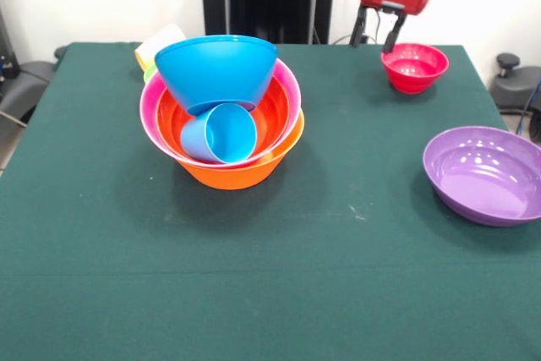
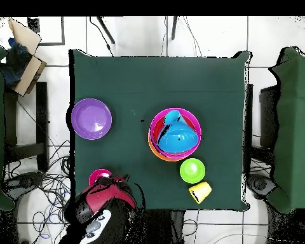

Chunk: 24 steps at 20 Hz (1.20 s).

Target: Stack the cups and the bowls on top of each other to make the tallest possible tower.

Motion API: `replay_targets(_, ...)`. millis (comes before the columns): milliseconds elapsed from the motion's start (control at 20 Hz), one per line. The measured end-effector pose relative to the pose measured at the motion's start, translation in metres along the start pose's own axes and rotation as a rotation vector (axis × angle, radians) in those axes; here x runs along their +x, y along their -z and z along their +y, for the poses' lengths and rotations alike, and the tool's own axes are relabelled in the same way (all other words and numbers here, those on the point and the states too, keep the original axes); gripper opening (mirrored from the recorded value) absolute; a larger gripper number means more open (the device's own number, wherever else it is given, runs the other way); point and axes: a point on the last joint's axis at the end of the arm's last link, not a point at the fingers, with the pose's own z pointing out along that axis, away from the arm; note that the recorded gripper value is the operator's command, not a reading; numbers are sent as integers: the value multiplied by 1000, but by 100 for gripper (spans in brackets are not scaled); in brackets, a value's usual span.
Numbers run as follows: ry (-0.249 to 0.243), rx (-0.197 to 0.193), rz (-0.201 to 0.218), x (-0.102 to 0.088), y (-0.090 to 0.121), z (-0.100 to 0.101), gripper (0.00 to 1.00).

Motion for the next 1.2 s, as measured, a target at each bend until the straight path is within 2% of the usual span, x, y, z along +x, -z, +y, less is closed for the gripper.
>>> replay_targets(250,9,-1,-7,20,-1,-3,100)
replay_targets(550,29,-3,-28,35,-5,-3,100)
replay_targets(750,44,3,-21,44,-10,6,100)
replay_targets(1200,33,10,-16,59,-11,40,100)
